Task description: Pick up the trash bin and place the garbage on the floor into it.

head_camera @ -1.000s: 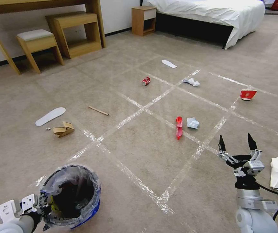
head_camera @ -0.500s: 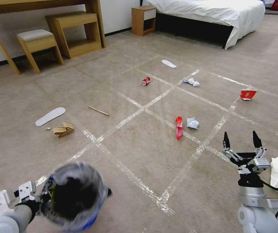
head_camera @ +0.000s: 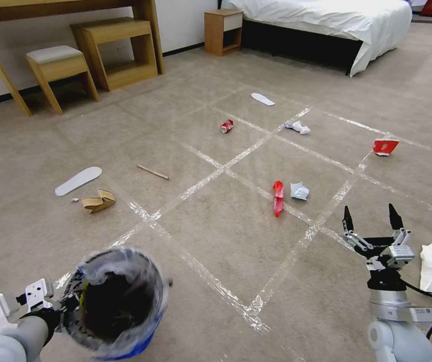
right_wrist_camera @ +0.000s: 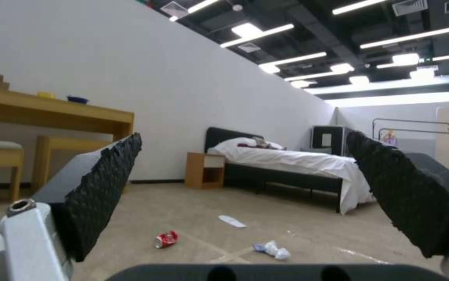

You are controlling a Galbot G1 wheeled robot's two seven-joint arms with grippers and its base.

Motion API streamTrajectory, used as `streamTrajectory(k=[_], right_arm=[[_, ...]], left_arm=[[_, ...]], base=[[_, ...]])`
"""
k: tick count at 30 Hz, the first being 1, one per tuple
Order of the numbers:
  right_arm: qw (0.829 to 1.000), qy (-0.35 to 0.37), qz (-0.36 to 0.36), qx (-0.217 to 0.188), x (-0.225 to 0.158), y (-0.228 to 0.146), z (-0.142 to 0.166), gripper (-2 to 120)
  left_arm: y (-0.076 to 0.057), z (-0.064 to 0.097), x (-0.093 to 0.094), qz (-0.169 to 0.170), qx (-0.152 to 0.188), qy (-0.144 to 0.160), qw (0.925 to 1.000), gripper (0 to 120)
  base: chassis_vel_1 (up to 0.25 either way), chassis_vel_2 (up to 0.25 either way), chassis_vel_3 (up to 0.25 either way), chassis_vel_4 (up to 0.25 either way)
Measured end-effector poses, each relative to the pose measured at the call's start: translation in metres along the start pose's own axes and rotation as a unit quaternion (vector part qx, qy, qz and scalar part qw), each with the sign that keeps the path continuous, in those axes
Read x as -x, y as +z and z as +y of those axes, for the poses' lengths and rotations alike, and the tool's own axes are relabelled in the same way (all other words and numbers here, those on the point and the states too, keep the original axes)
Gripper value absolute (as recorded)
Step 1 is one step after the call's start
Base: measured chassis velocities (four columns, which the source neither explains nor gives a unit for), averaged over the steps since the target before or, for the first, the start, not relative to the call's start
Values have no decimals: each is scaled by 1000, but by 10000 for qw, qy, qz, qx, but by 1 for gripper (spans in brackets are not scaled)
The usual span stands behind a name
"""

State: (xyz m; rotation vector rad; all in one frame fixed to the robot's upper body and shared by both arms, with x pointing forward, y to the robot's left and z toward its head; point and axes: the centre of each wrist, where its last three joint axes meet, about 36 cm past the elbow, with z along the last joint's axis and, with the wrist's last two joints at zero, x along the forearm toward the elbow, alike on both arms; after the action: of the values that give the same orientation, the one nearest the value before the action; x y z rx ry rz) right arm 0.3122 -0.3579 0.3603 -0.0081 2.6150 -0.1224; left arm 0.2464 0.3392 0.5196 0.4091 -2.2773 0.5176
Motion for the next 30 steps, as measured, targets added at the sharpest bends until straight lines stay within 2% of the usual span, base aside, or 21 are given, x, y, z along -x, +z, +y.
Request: streamTrajectory(k=[2, 4, 8, 30], right_arm=[[10000, -3, -18, -4, 1, -1, 0, 100], [10000, 3, -26, -51, 2, -4, 1, 100], [9997, -108, 11, -210, 0, -4, 3, 100], [9996, -188, 59, -214, 0, 2, 9, 100]], left_arm=[[0, -1, -2, 34, -80, 7, 10000, 0], [0, -2, -4, 243, -321, -81, 9992, 0], [-2, -1, -4, 397, -502, -206, 9977, 0], [-9, 4, -7, 370, -591, -222, 9973, 0]], base=[[0, 0, 0, 0], [0, 0, 0, 0], [0, 0, 0, 0], [0, 0, 0, 0]])
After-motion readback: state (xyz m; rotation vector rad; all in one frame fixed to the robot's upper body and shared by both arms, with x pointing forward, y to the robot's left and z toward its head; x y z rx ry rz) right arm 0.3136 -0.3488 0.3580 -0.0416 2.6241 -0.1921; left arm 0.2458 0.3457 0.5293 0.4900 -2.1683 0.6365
